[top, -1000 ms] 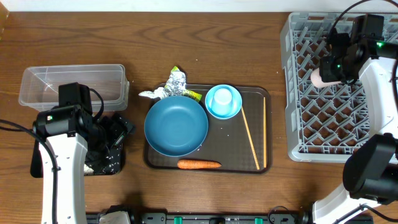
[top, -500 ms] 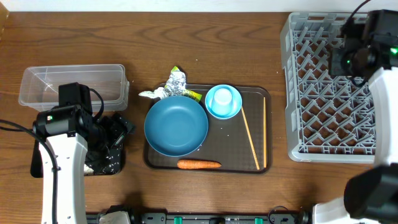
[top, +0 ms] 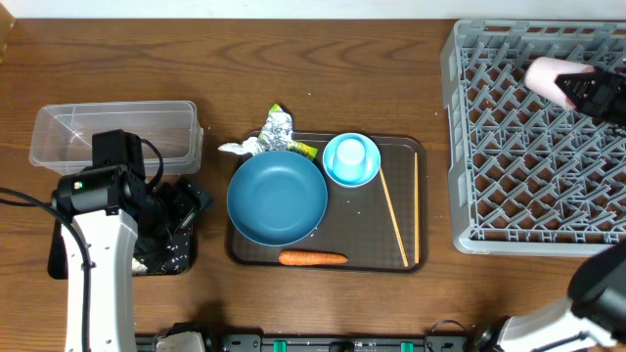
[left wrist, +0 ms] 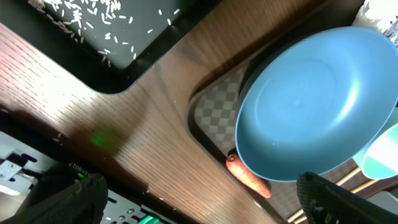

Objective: Sort waste into correct bins and load items into the dishwasher rack

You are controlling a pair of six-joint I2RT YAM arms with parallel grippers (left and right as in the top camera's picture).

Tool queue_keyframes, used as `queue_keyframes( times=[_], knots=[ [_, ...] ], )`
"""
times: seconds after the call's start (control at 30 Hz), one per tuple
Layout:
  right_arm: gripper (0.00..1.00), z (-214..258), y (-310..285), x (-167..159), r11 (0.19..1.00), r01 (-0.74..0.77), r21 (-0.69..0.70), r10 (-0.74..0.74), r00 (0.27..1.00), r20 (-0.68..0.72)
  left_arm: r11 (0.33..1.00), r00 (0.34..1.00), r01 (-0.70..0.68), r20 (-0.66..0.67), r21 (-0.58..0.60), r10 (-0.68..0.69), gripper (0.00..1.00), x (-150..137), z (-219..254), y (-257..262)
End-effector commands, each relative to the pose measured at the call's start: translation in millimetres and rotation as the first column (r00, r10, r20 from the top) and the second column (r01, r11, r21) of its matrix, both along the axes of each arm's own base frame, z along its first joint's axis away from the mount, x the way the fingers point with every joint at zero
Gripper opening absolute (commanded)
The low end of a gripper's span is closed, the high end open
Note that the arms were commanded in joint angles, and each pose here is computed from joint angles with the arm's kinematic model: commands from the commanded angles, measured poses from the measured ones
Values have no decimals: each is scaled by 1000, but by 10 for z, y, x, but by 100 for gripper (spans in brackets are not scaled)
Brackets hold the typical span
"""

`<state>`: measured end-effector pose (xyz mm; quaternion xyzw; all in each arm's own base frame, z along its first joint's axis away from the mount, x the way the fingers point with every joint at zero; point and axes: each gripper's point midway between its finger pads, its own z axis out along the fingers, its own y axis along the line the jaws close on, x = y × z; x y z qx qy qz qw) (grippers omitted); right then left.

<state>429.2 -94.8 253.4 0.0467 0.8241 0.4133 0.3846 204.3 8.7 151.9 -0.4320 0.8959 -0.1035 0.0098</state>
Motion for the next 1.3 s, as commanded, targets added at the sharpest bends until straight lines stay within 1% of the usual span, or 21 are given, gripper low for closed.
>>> queue_keyframes(
  times=[0.0, 0.03, 0.2, 0.4, 0.53, 0.83, 1.0, 1.27],
  knots=[
    [1, 179, 97, -41, 940, -196, 280, 143, 970, 197, 1000, 1000, -1, 7, 12, 0, 100, 11, 27, 31],
    [1, 87, 49, -5, 932, -196, 305, 141, 971, 195, 1000, 1000, -1, 7, 12, 0, 100, 11, 27, 31],
    [1, -323, -158, 125, 928, -164, 335, 114, 980, 163, 1000, 1000, -1, 7, 12, 0, 100, 11, 27, 31],
    [1, -594, -250, 197, 925, -151, 350, 105, 983, 148, 1000, 1000, -1, 7, 12, 0, 100, 11, 27, 31],
    [1, -664, -235, 230, 925, -160, 344, 113, 982, 153, 1000, 1000, -1, 7, 12, 0, 100, 11, 27, 31],
    [1, -702, -193, 315, 938, -200, 283, 141, 966, 216, 1000, 1000, -1, 7, 12, 0, 100, 11, 27, 31],
    [1, -838, -95, 372, 931, -219, 290, 163, 965, 204, 1000, 1000, -1, 7, 12, 0, 100, 11, 27, 31],
    [1, -1092, -122, 403, 928, -190, 322, 150, 978, 145, 1000, 1000, -1, 7, 12, 0, 100, 11, 27, 31]
  ],
)
